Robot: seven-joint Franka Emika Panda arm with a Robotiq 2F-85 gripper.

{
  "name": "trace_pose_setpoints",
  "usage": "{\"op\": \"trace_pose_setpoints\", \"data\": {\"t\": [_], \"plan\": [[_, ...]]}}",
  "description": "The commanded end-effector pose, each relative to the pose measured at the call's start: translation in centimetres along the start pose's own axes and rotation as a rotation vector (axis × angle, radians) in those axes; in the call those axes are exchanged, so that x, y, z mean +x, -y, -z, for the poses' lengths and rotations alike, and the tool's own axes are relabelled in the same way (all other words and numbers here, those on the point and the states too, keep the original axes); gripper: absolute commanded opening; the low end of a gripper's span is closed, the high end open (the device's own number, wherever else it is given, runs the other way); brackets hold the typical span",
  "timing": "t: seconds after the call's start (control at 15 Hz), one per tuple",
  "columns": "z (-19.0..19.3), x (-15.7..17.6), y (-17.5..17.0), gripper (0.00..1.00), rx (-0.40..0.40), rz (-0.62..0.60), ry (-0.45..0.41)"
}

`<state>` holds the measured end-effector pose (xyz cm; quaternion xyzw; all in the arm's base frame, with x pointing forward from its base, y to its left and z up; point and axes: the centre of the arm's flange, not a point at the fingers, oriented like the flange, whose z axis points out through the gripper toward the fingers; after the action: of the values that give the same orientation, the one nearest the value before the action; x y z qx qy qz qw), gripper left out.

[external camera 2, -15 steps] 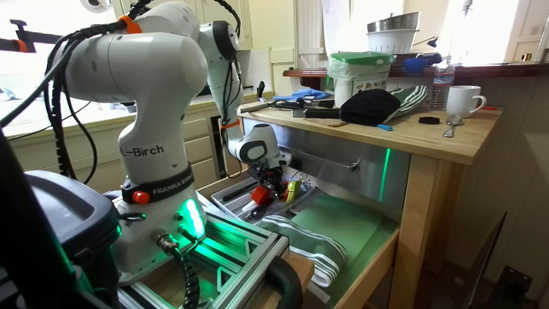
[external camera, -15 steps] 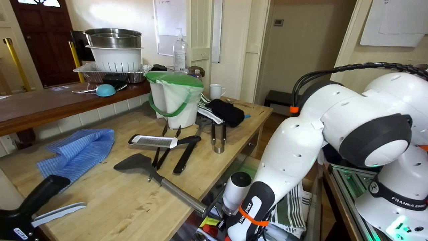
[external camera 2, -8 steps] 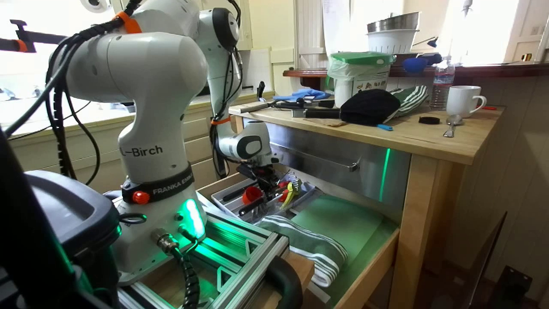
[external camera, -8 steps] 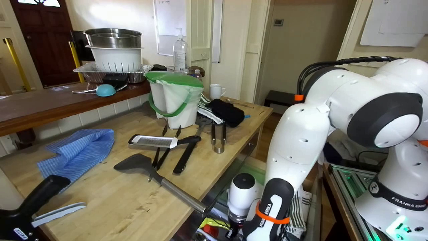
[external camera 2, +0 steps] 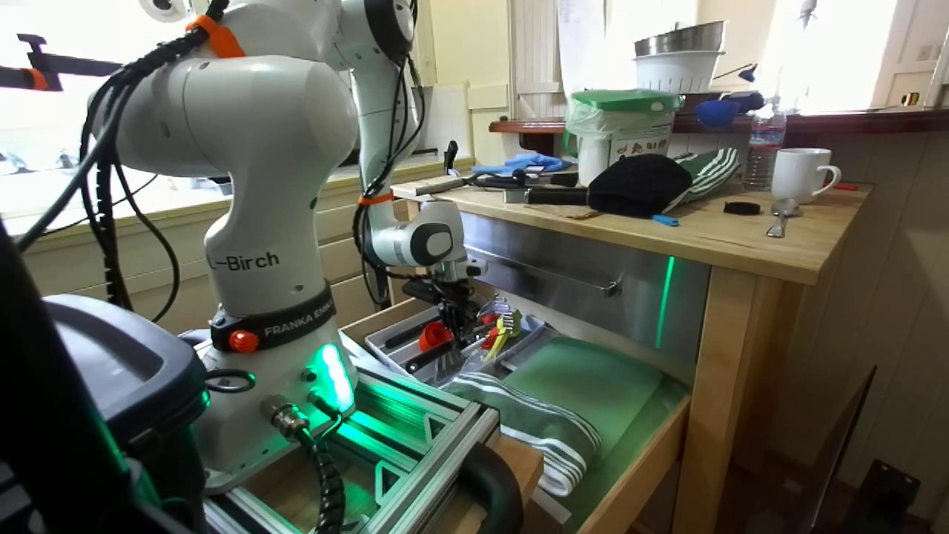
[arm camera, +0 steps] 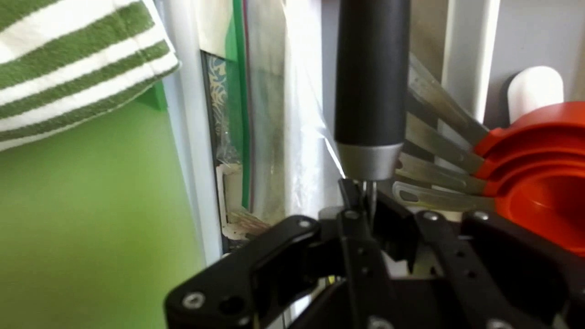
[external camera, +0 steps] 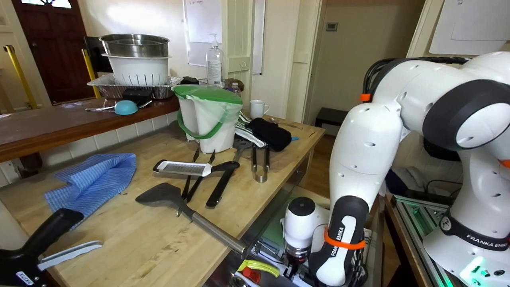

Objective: Pick up the object from the drawer and put it on top of the cabinet

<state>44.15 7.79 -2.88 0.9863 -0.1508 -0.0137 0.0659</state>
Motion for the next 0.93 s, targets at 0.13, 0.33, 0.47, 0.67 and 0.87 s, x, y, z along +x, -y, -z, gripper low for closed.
{"op": "trace_pose_setpoints", "data": {"t": [0.13, 0.33, 0.47, 0.67, 0.87], "plan": [[4.8, -2.1, -1.9, 0.02, 0.038, 0.116, 0.032], [6.1, -3.3, -2.6, 0.02, 0.051, 0.197, 0.065], [6.5, -4.2, -2.9, 0.02, 0.039, 0.24, 0.111], [8.2, -5.4, -3.7, 0.02, 0.074, 0.305, 0.136], [10.7, -6.1, -4.2, 0.02, 0.121, 0.345, 0.109]]}}
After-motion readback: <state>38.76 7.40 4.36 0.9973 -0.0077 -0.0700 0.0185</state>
